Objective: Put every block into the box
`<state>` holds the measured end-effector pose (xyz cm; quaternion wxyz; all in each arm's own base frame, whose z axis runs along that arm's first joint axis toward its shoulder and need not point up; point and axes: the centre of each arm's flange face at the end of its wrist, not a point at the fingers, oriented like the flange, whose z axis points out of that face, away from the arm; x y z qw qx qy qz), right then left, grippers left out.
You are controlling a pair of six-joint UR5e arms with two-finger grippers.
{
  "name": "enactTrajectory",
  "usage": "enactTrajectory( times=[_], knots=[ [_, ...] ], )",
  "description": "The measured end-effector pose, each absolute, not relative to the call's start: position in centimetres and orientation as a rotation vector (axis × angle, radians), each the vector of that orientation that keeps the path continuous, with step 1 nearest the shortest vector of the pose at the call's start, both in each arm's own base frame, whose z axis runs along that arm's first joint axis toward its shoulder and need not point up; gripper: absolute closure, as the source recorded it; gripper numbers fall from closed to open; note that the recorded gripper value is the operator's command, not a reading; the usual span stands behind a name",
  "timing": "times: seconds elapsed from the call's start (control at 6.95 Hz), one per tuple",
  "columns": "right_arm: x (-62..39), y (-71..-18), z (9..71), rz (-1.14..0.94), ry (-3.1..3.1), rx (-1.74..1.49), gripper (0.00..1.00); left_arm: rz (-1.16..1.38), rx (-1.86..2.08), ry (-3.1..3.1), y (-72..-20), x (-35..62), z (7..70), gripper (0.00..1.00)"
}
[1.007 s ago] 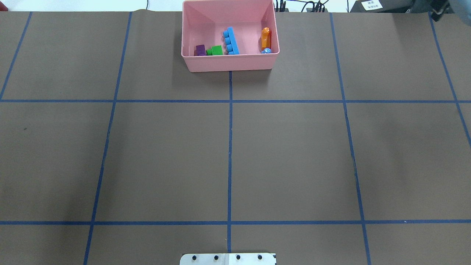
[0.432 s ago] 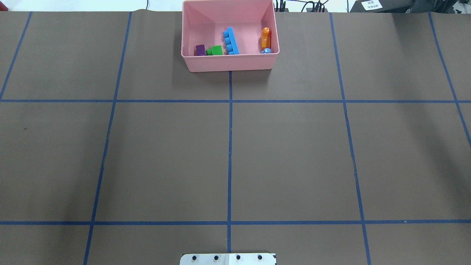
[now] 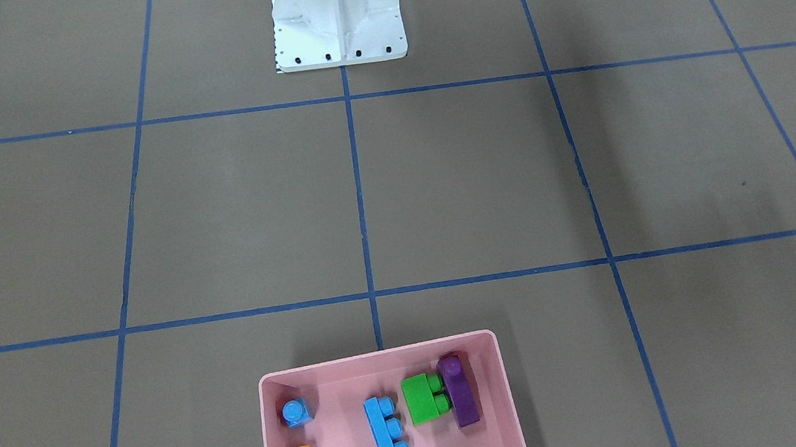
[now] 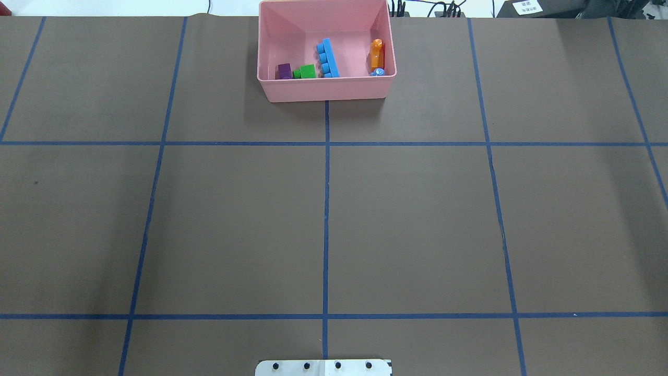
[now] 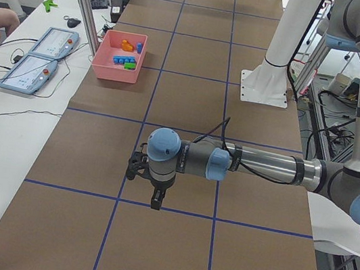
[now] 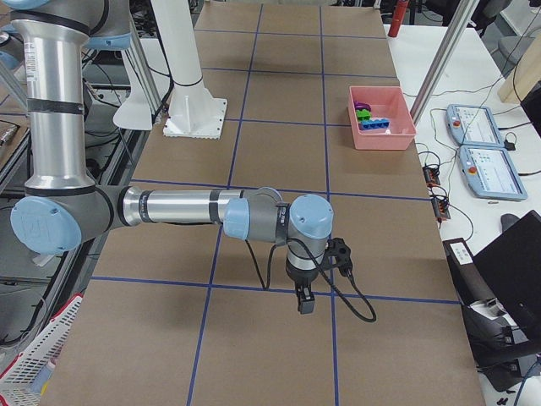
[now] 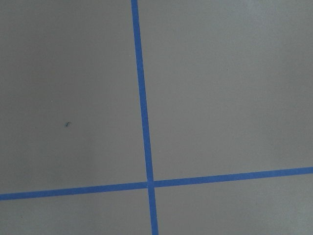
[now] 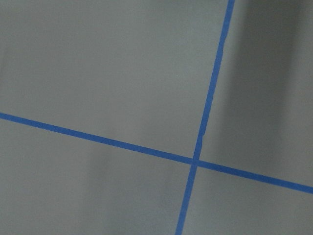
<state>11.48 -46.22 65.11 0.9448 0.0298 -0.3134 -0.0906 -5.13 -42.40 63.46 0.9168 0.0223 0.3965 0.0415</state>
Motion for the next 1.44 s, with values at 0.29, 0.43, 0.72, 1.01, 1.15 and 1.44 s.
enactTrajectory(
  times=[0.29,0.43,0.72,1.01,1.15,1.44],
  knots=[
    [11.6,-45.6,65.6,-0.171,-0.644,0.048,0.00,0.084,0.042,0.815,-42.1,-5.2,63.7,0.00],
    [11.5,-45.3,65.8,-0.172,-0.650,0.043,0.00,0.083,0.037,0.816,-41.7,-5.2,64.0,0.00],
    [11.5,-44.4,66.8,-0.167,-0.651,0.024,0.00,0.082,0.032,0.821,-41.3,-5.2,64.3,0.00],
    [11.4,-42.9,66.7,-0.177,-0.644,0.030,0.00,0.082,0.030,0.822,-41.3,-5.1,64.3,0.00],
    [11.4,-42.6,66.6,-0.177,-0.644,0.030,0.00,0.082,0.029,0.822,-41.3,-5.1,64.4,0.00],
    [11.2,-42.5,66.4,-0.178,-0.653,0.030,0.00,0.079,0.027,0.822,-41.3,-5.1,64.4,0.00]
  ],
)
